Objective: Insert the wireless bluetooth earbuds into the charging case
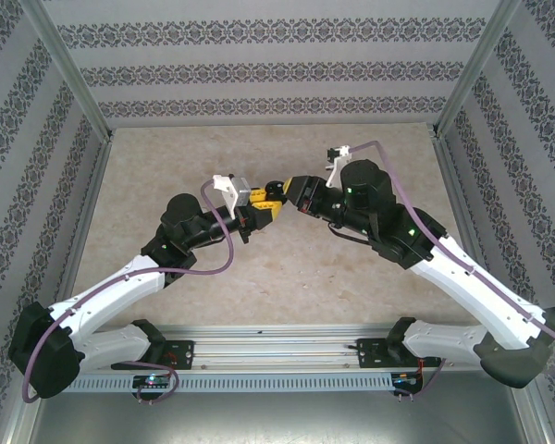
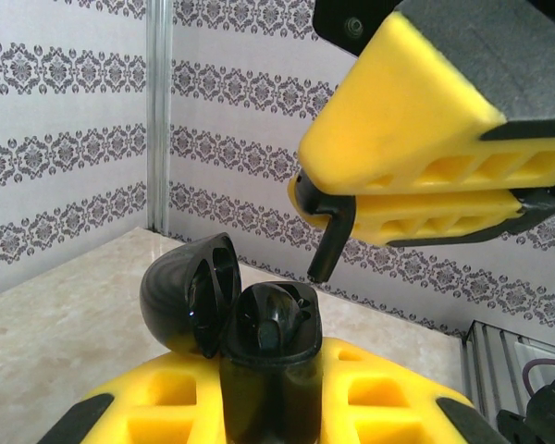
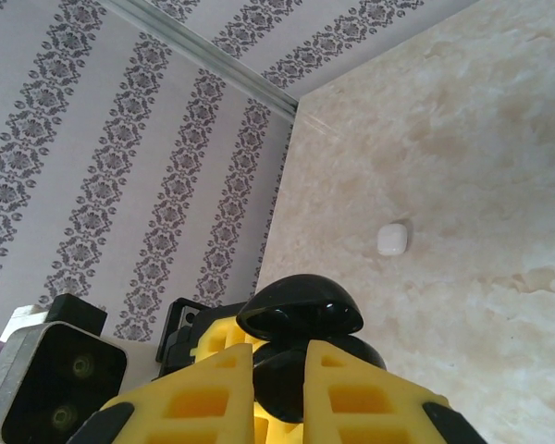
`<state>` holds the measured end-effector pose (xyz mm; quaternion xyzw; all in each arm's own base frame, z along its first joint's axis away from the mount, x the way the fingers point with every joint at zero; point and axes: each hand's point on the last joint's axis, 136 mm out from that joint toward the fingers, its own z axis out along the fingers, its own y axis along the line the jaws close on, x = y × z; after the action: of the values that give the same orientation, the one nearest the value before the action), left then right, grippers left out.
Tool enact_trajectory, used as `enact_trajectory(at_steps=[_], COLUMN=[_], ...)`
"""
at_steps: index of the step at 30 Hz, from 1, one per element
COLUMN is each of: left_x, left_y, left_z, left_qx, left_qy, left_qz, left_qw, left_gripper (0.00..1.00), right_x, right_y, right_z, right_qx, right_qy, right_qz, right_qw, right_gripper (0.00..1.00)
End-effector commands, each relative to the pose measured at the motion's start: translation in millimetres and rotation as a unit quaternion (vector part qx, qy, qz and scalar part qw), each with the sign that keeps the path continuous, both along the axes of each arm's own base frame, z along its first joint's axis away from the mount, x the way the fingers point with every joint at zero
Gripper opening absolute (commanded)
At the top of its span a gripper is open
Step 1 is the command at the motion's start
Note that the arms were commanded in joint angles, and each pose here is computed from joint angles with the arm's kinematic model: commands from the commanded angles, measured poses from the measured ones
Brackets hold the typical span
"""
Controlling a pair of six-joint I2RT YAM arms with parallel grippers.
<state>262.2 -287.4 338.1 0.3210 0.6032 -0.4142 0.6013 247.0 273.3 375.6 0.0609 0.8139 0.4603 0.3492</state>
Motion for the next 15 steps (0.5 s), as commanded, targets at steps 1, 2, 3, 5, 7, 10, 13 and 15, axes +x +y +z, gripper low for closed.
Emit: enact_trajectory(at_steps=[1, 2, 3, 5, 7, 10, 13, 15], left_x=[-7.7, -8.3, -8.9, -10.0, -10.2, -11.4, -12.6, -13.0], left_y=[-1.9, -1.7, -1.6, -1.2, -0.7, 0.2, 1.0, 1.4], left_z=[21.1, 20.1, 20.6, 20.0, 19.7, 19.6, 19.5, 20.2], left_qx=[-0.029, -0.029, -0.030, -0.031, -0.032, -0.032, -0.033, -0.033], left_qy=[-0.023, -0.021, -0.022, -0.020, -0.019, -0.019, -0.019, -0.019], left_qz=[-0.010, -0.010, -0.011, -0.012, -0.011, -0.011, -0.012, -0.012], left_qw=[0.999, 0.999, 0.999, 0.999, 0.999, 0.999, 0.999, 0.999], left_gripper=[0.00, 0.00, 0.00, 0.00, 0.00, 0.00, 0.00, 0.00], right_x=[3.0, 3.1, 3.2, 3.3, 3.4, 3.0, 2.5, 2.6], right_y=[5.7, 6.7, 7.7, 8.9, 9.9, 10.8, 11.4, 12.2], right_z=[9.2, 8.3, 7.6, 6.6, 6.2, 3.6, -1.9, -6.4], right_qx=[0.011, 0.010, 0.008, 0.006, 0.004, -0.004, -0.012, -0.017], right_qy=[-0.013, -0.012, -0.011, -0.010, -0.010, -0.011, -0.007, -0.002], right_qz=[-0.006, -0.005, -0.004, -0.003, -0.003, -0.003, -0.003, -0.002], right_qw=[1.000, 1.000, 1.000, 1.000, 1.000, 1.000, 1.000, 1.000], right_gripper=[0.14, 0.15, 0.14, 0.15, 0.14, 0.15, 0.15, 0.15])
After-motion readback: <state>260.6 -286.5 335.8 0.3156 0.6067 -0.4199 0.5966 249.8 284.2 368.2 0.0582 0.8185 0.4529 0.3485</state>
